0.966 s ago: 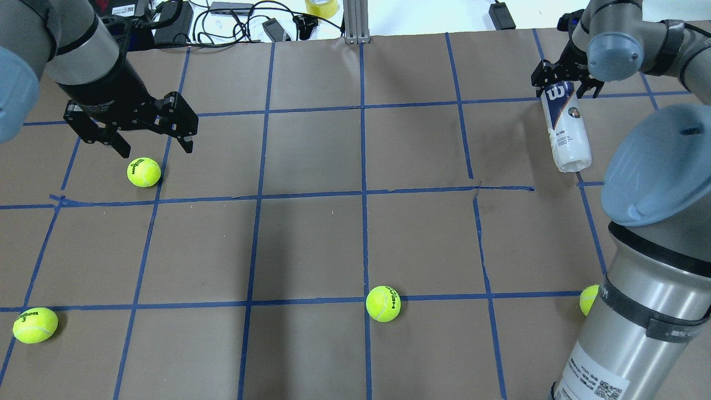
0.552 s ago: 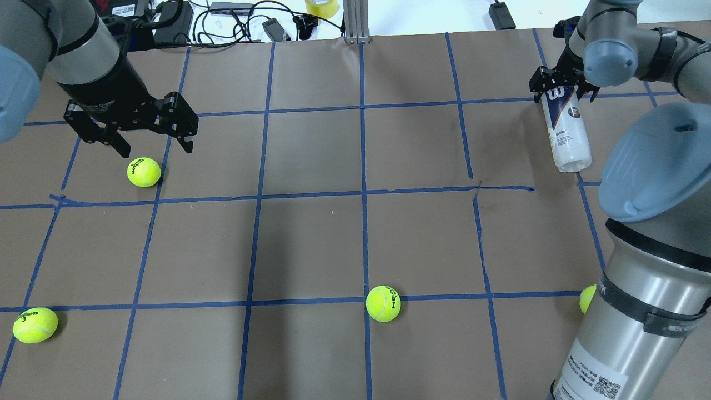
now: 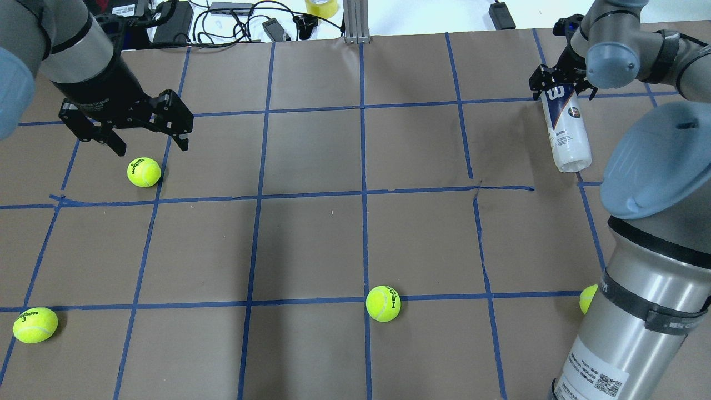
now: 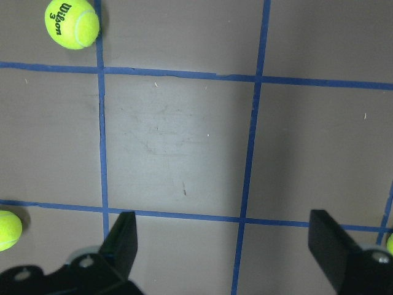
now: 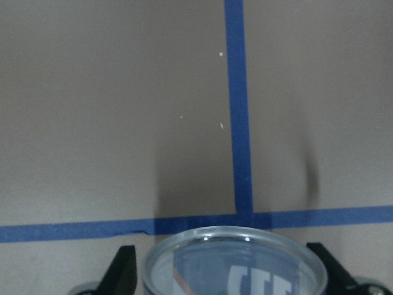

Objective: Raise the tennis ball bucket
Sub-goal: 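Close the right gripper on the top of the white can, then carry the can with the right gripper toward the table center, tipping it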

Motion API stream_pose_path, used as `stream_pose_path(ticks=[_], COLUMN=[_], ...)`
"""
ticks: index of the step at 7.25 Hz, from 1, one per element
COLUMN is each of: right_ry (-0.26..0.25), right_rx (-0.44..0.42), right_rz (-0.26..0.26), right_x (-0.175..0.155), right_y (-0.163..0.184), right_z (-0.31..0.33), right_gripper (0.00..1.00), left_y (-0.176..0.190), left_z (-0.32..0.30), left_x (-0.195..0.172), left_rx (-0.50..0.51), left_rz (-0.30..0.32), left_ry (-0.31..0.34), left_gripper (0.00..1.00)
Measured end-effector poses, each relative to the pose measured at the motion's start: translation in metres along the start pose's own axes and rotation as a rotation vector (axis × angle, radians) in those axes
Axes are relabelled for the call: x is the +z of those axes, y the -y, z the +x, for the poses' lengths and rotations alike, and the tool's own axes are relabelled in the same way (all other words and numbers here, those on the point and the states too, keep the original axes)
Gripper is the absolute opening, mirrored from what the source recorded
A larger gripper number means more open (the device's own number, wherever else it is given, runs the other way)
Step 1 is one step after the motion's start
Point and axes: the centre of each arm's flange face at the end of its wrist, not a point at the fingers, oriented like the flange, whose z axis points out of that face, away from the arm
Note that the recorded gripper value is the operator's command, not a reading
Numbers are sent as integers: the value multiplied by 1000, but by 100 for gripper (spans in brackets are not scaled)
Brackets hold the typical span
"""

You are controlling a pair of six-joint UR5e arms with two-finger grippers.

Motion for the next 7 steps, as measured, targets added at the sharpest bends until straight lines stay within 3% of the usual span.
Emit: stream_pose_path(ticks=[1,4,7], right_ry=[1,-7,-15], right_rx=[1,-2,-59], right_rz=[2,38,93], right_x=[0,-15,-74], right_y=[0,1,-8], right_z=[1,-1,-38], right_gripper=[70,55,52], left_y=[-1,0,1], left_z=[1,2,2], left_x=[-1,-1,1], left_rx=[0,1,4], left_rz=[3,1,-1], left_ry=[-3,-1,0], left_gripper=[100,100,100])
